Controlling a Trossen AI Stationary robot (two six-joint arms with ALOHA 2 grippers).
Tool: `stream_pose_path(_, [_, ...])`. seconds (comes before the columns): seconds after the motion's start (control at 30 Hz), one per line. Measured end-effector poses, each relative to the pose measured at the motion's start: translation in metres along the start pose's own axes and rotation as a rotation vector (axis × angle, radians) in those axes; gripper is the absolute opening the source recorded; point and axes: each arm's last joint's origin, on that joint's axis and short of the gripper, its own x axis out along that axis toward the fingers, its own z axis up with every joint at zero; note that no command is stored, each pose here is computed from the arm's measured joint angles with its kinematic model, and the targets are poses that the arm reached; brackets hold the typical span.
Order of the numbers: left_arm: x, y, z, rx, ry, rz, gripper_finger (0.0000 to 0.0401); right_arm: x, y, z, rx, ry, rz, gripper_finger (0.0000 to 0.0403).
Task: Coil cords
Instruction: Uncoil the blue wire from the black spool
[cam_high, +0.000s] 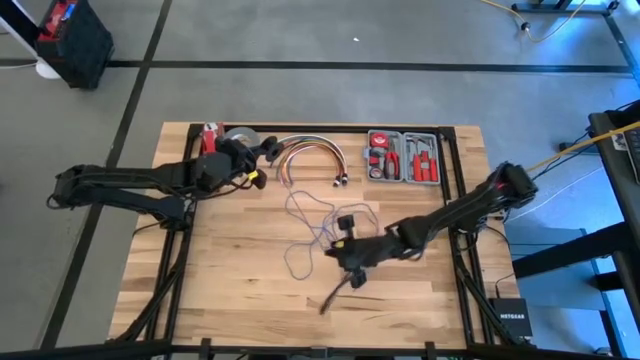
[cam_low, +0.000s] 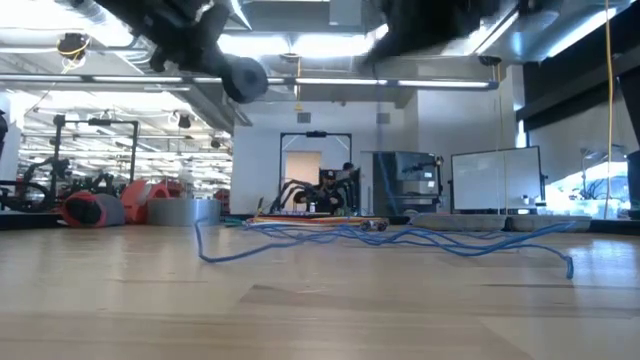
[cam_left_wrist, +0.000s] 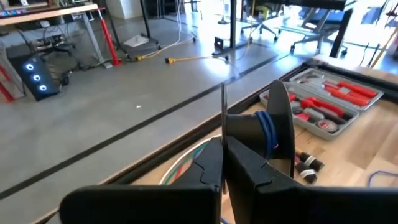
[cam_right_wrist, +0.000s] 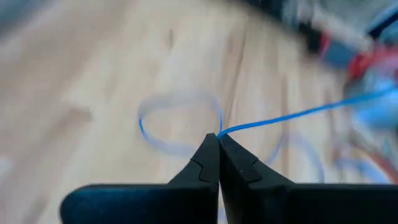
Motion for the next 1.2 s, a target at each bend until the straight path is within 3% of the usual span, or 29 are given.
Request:
stream_pose_path(0.13, [-0.002, -0.002, 0.0, 0.017, -0.009, -0.007, 0.0001, 0.017, 0.007, -0.023, 0.034, 0.176, -0.025, 0.0001])
stream_pose_path(0.23, [-0.003, -0.004, -0.001, 0.06, -0.004, -0.026, 0.0001, 0.016, 0.007, -0.035, 0.05, 0.294, -0.112, 0.0001])
stream_pose_path(0.4, [-0.005, -0.009, -0.009, 0.19, 0.087, -0.221, 0.0001, 0.0, 0.0, -0.05, 0.075, 0.468, -0.291, 0.0001])
stream_pose_path(0.53, [-0.008, -0.008, -0.027, 0.279, 0.27, -0.355, 0.0001, -0.02, -0.01, -0.057, 0.084, 0.549, -0.482, 0.0001])
stream_pose_path(0.73, [-0.009, -0.004, -0.047, 0.349, 0.39, -0.362, 0.0001, -0.052, -0.024, -0.059, 0.142, 0.55, -0.693, 0.0001])
stream_pose_path(0.9, [-0.002, 0.0, -0.052, 0.42, 0.388, -0.259, 0.0001, -0.072, -0.033, -0.051, 0.228, 0.452, -0.758, 0.0001])
stream_pose_path(1.07, [0.008, 0.006, -0.054, 0.382, 0.417, -0.17, 0.0001, -0.089, -0.038, -0.04, 0.286, 0.328, -0.795, 0.0001])
stream_pose_path(1.2, [0.02, 0.015, -0.056, 0.266, 0.445, -0.058, 0.0001, -0.102, -0.039, -0.031, 0.349, 0.237, -0.768, 0.0003])
